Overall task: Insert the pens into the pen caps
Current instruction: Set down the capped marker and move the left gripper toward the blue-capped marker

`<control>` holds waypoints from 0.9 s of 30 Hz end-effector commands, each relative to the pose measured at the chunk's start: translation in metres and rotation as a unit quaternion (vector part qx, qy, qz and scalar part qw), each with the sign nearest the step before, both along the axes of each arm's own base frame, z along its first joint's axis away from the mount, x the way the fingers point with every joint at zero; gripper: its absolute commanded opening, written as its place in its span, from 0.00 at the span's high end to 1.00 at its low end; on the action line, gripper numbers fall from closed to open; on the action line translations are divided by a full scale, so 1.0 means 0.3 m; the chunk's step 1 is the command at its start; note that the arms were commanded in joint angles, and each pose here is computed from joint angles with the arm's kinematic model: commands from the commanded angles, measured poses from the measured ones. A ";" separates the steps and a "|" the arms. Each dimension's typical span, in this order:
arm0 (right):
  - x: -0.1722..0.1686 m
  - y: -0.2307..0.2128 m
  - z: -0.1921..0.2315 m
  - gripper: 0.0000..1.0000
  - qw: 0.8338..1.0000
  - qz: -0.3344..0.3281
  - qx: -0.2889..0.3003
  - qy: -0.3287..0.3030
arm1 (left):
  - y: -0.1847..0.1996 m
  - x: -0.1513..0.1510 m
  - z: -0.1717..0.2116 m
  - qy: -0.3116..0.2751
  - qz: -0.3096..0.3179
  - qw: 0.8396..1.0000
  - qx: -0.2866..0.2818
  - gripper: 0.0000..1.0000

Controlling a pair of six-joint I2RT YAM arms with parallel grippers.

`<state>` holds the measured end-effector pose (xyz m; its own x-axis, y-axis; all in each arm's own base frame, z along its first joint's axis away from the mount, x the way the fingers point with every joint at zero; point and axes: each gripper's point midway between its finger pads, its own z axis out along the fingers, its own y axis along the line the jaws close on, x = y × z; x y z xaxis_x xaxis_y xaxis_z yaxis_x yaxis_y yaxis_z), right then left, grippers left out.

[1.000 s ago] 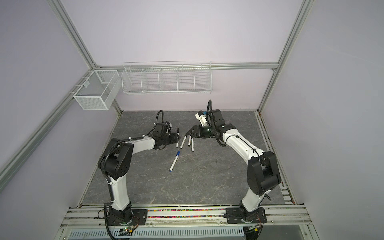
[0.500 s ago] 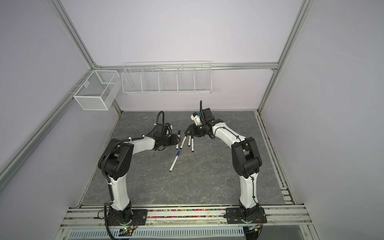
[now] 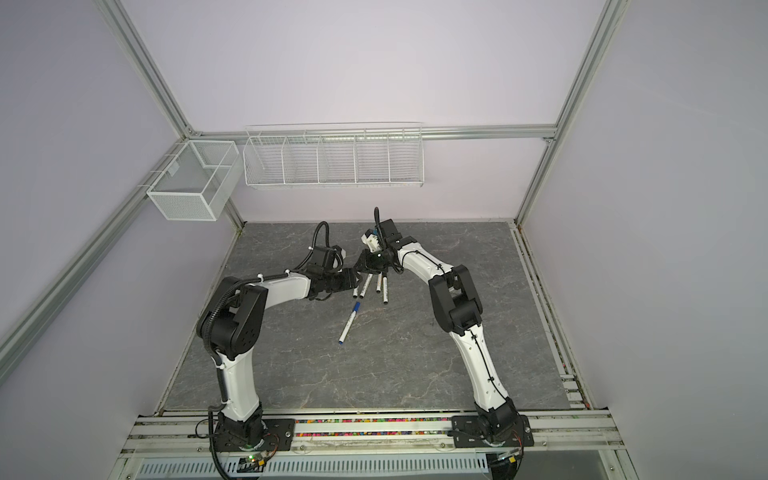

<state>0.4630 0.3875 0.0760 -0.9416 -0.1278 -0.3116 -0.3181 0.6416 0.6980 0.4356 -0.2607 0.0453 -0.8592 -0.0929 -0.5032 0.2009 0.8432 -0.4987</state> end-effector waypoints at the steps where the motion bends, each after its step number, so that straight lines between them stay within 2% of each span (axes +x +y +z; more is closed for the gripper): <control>1: -0.005 0.015 -0.042 0.73 1.000 -0.003 -0.003 0.022 | -0.042 0.020 0.040 -0.020 -0.019 0.999 -0.017 0.44; 9: 0.015 0.012 -0.079 0.75 1.000 -0.012 -0.012 0.015 | -0.045 0.023 0.043 -0.028 -0.026 0.999 -0.019 0.43; 15: 0.004 0.002 -0.099 0.75 1.000 -0.008 -0.023 0.020 | -0.016 0.037 0.025 -0.030 0.001 0.999 -0.015 0.44; 19: -0.006 -0.004 -0.078 0.75 1.000 -0.006 -0.022 0.013 | 0.013 0.053 -0.009 -0.027 0.030 0.999 0.002 0.48; 22: -0.012 -0.004 -0.039 0.75 1.000 -0.004 -0.015 0.004 | 0.009 0.056 -0.030 -0.024 0.032 0.999 -0.002 0.56; 27: -0.030 -0.023 -0.023 0.75 1.000 -0.006 -0.023 -0.001 | -0.010 0.055 -0.047 -0.018 0.027 0.999 -0.018 0.58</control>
<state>0.4691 0.3792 0.0487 -0.9481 -0.1025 -0.3009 -0.2861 0.6877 0.6672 0.4444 -0.2616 0.0391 -0.8437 -0.1267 -0.5216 0.1849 0.8437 -0.5040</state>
